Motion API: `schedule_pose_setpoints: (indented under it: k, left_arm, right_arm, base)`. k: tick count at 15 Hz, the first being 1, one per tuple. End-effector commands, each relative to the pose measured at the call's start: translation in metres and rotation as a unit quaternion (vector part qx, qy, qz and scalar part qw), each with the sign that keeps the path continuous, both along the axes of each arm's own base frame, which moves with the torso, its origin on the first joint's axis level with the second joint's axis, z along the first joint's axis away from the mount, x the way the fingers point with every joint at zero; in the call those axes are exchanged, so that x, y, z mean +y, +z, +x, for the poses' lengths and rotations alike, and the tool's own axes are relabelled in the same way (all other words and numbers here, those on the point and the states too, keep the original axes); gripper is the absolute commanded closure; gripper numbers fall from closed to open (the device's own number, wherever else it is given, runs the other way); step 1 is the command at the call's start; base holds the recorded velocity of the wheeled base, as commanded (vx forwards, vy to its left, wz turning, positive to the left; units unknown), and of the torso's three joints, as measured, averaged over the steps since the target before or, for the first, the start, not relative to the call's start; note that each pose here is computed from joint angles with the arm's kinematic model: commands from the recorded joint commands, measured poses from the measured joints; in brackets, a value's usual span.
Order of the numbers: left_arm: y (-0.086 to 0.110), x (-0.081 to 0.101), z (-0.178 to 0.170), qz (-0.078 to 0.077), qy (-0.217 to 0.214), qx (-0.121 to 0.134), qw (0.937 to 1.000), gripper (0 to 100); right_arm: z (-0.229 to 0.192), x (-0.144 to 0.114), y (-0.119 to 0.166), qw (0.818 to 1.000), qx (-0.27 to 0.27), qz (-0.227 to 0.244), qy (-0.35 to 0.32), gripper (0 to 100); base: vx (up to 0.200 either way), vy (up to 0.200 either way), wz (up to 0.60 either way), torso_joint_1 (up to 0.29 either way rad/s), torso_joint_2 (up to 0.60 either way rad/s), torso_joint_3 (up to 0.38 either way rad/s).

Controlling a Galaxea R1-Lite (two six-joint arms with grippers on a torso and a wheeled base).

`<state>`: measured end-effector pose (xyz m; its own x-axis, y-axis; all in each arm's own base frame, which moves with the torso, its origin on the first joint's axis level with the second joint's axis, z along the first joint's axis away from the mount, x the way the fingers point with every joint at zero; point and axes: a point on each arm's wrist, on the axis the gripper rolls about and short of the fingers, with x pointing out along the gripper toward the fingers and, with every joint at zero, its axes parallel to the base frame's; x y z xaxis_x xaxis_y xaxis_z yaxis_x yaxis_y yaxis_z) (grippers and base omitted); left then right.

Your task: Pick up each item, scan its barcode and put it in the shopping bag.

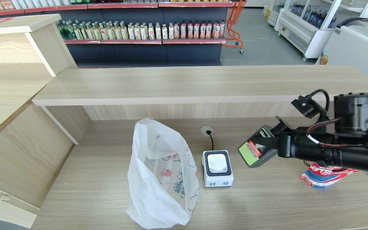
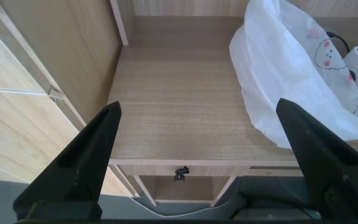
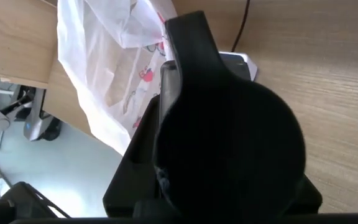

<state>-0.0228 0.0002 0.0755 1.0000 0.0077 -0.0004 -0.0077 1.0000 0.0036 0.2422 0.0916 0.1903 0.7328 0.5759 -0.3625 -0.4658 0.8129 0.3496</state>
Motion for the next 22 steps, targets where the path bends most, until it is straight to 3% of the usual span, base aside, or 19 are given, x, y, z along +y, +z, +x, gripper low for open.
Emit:
schedule_pose_setpoints:
  k: [1,5,9,12,16,21,22]
  left_arm:
    - [0.0,0.0,0.0,0.0,-0.001,0.0,1.0,0]
    - [0.0,0.0,0.0,0.001,0.001,0.0,1.0,0]
    - [0.0,0.0,0.0,0.0,0.0,0.0,1.0,0]
    - [0.0,0.0,0.0,0.0,0.0,0.0,1.0,0]
    - [0.0,0.0,0.0,0.0,0.0,0.0,1.0,0]
    - [0.0,0.0,0.0,0.0,0.001,0.0,1.0,0]
    - [0.0,0.0,0.0,0.0,0.001,0.0,1.0,0]
  right_arm:
    - [-0.023,-0.012,0.013,1.0,-0.027,0.008,-0.007,100]
    - [-0.028,-0.014,0.009,1.0,-0.022,0.007,-0.006,100]
    - [-0.032,-0.014,0.002,1.0,0.013,0.025,-0.014,100]
    - [-0.033,-0.014,0.002,0.999,0.022,0.023,-0.012,100]
    - [-0.03,-0.012,0.0,0.999,0.036,0.035,-0.018,100]
    - [-0.024,0.006,-0.012,0.998,0.057,0.02,0.011,100]
    - [-0.011,0.019,-0.021,0.998,0.064,0.001,0.026,100]
  base:
    - [0.0,0.0,0.0,0.0,0.0,0.0]
    - [0.0,0.0,0.0,0.0,0.0,0.0]
    - [-0.2,0.0,0.0,0.008,0.0,0.004]
    - [0.0,0.0,0.0,0.0,0.0,0.0]
    - [0.0,0.2,0.0,0.006,0.0,0.005]
    - [0.0,0.04,0.0,0.006,0.0,0.0]
    - [0.0,0.0,0.0,0.0,0.0,0.0]
